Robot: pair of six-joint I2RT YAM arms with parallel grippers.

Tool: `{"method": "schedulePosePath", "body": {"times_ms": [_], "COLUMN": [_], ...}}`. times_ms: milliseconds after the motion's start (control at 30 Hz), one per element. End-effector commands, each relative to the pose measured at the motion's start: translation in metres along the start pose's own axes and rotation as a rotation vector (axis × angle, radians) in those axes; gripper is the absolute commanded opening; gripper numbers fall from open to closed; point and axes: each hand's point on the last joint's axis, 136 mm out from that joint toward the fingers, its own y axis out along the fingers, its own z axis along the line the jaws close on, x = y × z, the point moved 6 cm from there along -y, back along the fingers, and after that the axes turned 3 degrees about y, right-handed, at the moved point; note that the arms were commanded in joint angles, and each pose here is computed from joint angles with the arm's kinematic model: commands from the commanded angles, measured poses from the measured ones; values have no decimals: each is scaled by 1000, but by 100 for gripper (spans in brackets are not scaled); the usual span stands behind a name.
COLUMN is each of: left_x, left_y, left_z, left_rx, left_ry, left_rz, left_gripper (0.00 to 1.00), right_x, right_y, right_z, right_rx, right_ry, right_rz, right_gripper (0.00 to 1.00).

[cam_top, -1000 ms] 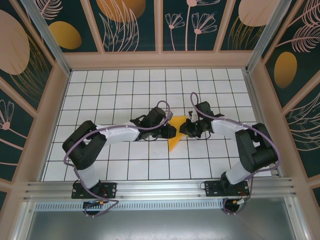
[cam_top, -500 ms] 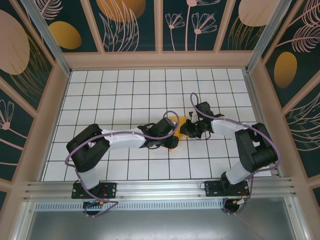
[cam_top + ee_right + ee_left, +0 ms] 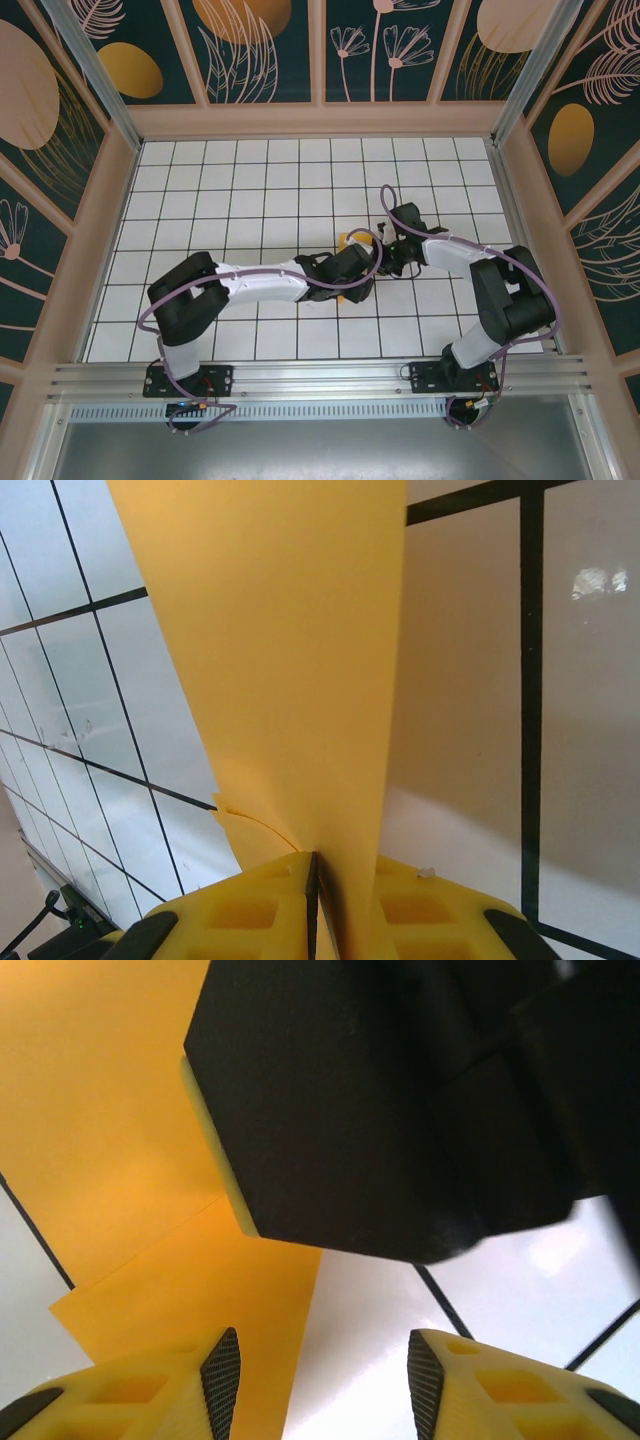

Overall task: Fold a paper plane with a square sheet of paper (fold left side to right side)
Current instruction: Fold the wing for the fifth time at the center of the table.

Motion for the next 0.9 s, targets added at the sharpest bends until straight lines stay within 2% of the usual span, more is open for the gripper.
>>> {"method": "schedulePosePath", "body": {"times_ms": [0,267,567,867], "left_x": [-6,-13,-13,-21], "left_y": [7,12,-20,-17], "left_z": [6,2,12,9], "left_rx": [68,100,76,20], "left_ry": [27,36,11,51], "left_rz": [30,15,-141,-138], "left_gripper": [51,51,52,55], "right_x": [2,1,5,6], "right_y": [1,3,0,-1], "right_z": [4,4,8,10], "right_rx": [-4,2,39,31], "right_ry": [-2,6,13,20], "right_rz": [11,20,23,27], "right_gripper": [18,17,17,17]}}
